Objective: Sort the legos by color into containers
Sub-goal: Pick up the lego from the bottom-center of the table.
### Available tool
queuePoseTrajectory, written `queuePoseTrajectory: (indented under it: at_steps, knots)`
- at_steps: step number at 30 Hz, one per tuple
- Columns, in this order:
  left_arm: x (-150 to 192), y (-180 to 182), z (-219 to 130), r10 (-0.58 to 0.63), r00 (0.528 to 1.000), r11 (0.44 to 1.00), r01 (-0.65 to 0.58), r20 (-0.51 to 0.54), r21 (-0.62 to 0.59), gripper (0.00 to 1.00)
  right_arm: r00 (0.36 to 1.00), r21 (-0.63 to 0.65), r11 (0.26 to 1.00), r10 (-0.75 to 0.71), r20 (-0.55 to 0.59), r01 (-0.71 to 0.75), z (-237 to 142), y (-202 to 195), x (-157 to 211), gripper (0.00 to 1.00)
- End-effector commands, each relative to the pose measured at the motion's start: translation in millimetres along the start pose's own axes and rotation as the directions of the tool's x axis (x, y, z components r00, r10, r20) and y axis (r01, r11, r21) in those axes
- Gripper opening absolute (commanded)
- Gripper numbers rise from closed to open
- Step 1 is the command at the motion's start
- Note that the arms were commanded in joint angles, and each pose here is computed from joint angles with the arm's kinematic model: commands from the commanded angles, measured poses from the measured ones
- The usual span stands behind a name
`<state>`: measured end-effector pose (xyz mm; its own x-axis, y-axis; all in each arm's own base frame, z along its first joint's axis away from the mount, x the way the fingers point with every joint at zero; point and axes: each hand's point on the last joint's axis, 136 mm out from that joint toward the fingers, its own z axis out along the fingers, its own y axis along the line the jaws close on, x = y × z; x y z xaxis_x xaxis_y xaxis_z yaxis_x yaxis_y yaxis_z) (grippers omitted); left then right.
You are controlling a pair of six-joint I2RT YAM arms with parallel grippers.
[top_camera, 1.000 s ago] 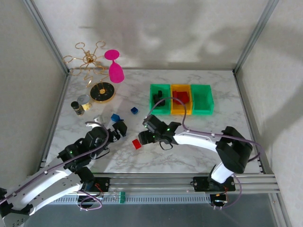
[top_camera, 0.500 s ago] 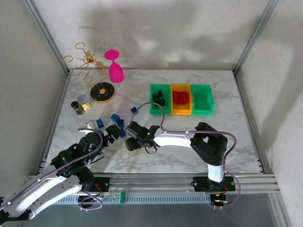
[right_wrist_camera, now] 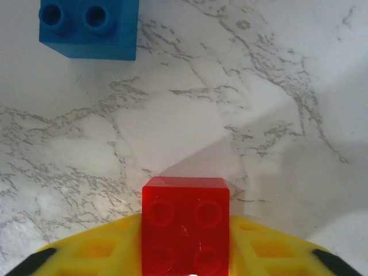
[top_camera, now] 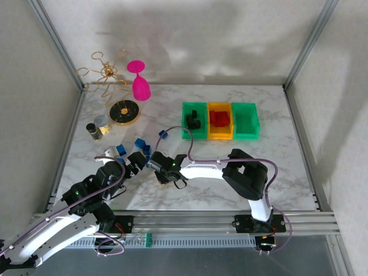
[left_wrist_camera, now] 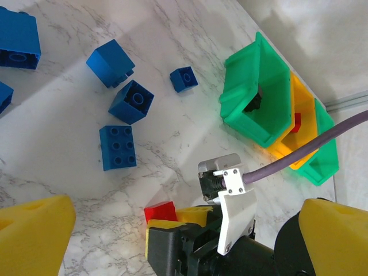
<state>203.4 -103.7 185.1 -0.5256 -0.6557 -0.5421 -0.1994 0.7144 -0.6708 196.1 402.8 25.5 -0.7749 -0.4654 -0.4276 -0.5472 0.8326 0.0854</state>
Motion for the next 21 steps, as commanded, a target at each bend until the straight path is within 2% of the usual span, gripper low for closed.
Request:
queuePoseTrajectory:
  at_steps: [1,4,11,15,21]
  knots:
    - [-0.5,18.7,1.4,-0.052,0.998,0.996,0.054,0.028,-0.066,1.00,1.000,0.035,0.999,-0.011,-0.016,0.012,-1.4,-3.3,5.2,0.31]
    - [-1.2,15.1,1.4,-0.053,0.998,0.997,0.054,0.027,-0.058,1.00,1.000,0.017,1.000,0.002,-0.003,-0.002,-9.1,-3.1,1.3,0.25]
    - [-2.3,1.0,1.6,-0.045,0.999,0.999,0.045,0.014,-0.012,1.00,0.994,-0.026,0.996,0.092,0.054,-0.090,-34.0,-23.5,-16.3,0.21]
    - [1.9,-17.5,6.7,-0.014,1.000,0.999,0.015,-0.023,0.032,1.00,0.981,-0.026,0.986,0.164,0.107,-0.162,-54.8,-54.8,-34.6,0.21]
    - [6.8,-43.8,21.8,0.028,0.999,0.995,-0.023,-0.045,0.092,1.00,0.945,0.035,0.964,0.253,0.210,-0.265,-86.1,-126.2,-68.5,0.21]
